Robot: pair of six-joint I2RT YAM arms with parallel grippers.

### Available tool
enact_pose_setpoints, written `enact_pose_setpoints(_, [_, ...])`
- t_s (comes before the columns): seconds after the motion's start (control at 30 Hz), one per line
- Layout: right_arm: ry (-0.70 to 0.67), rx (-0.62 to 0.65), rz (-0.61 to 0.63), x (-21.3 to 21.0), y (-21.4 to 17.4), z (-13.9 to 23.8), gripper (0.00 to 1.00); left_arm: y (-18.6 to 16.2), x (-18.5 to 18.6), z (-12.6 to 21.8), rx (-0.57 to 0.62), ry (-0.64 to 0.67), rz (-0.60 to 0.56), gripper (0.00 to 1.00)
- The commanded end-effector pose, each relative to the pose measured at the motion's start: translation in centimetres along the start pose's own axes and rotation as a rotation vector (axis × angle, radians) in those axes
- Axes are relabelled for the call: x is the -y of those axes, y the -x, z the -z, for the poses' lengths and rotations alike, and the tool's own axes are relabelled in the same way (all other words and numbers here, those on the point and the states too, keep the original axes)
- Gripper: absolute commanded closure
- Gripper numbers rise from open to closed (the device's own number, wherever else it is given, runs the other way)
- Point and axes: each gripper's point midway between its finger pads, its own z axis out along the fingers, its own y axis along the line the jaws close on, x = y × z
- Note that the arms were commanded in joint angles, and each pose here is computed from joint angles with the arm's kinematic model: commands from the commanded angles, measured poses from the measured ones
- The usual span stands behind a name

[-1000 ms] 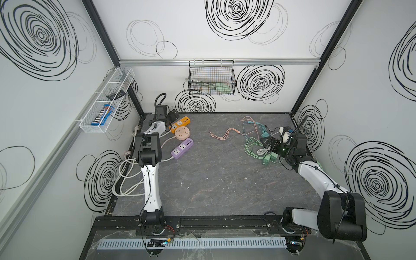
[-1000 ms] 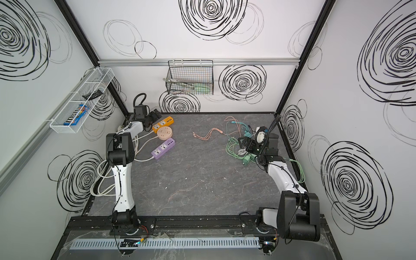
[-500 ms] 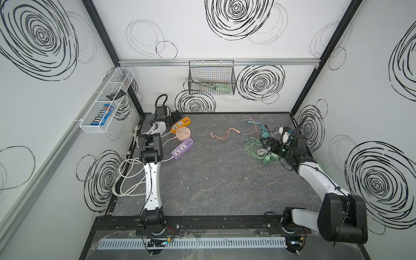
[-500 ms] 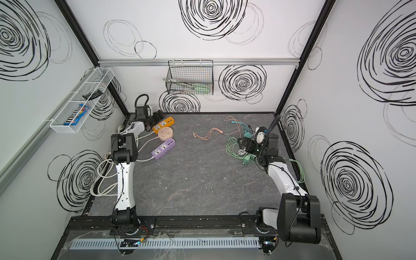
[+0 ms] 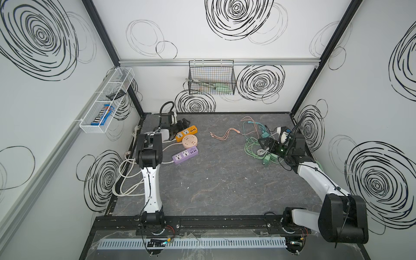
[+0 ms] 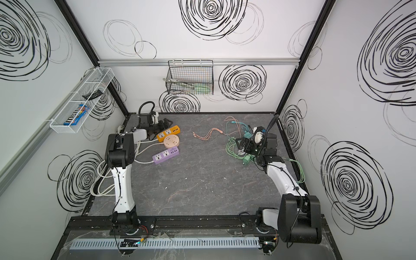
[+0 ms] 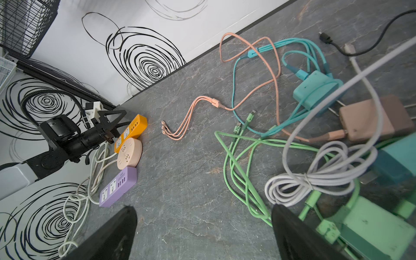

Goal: Insert the plug

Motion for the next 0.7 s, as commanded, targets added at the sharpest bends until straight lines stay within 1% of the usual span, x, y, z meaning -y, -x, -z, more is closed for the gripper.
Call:
enact_pose_setpoints(0.0, [0.022, 0.0, 0.045, -1.3, 1.1, -0.4, 0.03, -3.2, 2.2, -0.2, -0.045, -0.036, 0.012, 0.04])
enact_pose_setpoints(0.17, [0.026, -0.017, 0.064, -2.0, 1.1, -1.2, 0.03, -7.2, 4.2, 0.3, -0.092, -0.044, -0.023, 0.04])
enact_pose_setpoints(0.37, [0.027, -0.047, 0.076, -2.6, 0.4, -2.5, 0.03, -10.0, 6.6, 1.6, -0.117, -0.042, -0.06, 0.04])
enact_pose_setpoints(0.5, [0.038, -0.07, 0.088, -3.4, -0.1, -3.4, 0.03, -10.1, 8.7, 2.7, -0.108, -0.048, -0.108, 0.04])
enact_pose_setpoints(0.67, [0.024, -0.074, 0.106, -4.0, -0.3, -3.9, 0.03, -7.9, 10.3, 5.6, -0.03, 0.001, -0.147, 0.04])
